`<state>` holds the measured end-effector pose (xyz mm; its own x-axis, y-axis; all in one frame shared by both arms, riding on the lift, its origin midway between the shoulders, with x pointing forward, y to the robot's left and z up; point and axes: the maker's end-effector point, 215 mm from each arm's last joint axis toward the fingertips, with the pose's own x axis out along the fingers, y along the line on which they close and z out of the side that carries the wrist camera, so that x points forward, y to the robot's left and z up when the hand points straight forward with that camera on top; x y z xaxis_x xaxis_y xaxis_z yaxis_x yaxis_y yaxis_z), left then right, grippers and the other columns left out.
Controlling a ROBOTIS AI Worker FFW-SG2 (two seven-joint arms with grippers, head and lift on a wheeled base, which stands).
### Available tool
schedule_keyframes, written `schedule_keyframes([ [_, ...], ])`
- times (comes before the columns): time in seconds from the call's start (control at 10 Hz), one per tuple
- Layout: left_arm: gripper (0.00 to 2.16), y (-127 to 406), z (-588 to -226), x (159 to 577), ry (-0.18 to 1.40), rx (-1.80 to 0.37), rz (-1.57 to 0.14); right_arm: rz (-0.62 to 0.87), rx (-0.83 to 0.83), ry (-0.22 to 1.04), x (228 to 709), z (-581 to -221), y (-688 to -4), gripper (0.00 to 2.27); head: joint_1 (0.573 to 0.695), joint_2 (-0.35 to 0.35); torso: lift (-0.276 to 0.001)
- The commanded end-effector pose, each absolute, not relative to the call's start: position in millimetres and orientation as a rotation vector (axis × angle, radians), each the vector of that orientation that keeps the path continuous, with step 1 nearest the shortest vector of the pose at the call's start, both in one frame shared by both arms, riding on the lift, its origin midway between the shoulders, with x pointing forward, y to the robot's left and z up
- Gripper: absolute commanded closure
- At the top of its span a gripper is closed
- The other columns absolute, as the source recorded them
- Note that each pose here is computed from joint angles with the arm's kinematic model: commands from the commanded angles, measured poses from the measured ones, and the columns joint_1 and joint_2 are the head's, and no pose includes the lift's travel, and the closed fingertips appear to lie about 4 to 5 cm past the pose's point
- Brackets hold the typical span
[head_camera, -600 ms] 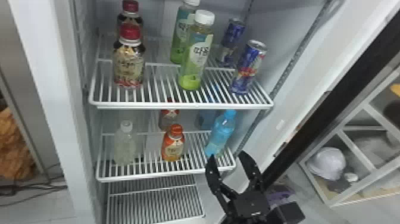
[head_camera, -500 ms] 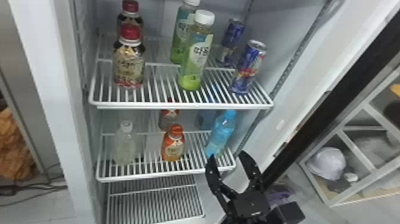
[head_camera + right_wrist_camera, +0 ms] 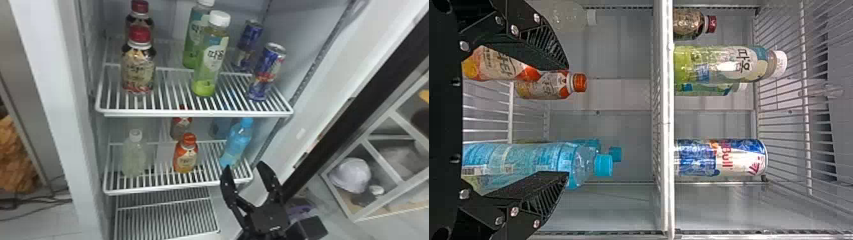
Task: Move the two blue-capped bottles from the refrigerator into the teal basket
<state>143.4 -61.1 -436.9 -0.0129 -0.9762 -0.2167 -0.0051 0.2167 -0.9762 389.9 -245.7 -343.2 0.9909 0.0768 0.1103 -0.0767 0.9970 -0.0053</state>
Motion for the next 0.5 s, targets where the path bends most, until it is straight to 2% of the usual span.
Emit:
schedule_keyframes([
  [0.0,1.18,-61,-437,144,1.317,-1.047,-1.052,0.076,-0.001,-0.109,390,-345,-246,0.28,0.695,-0.350,-0.136],
  [0.4,1.18,-62,-436,144,1.315,-1.050,-1.052,0.069,-0.007,-0.097,403,-359,-249,0.26,0.695,-0.350,-0.136],
])
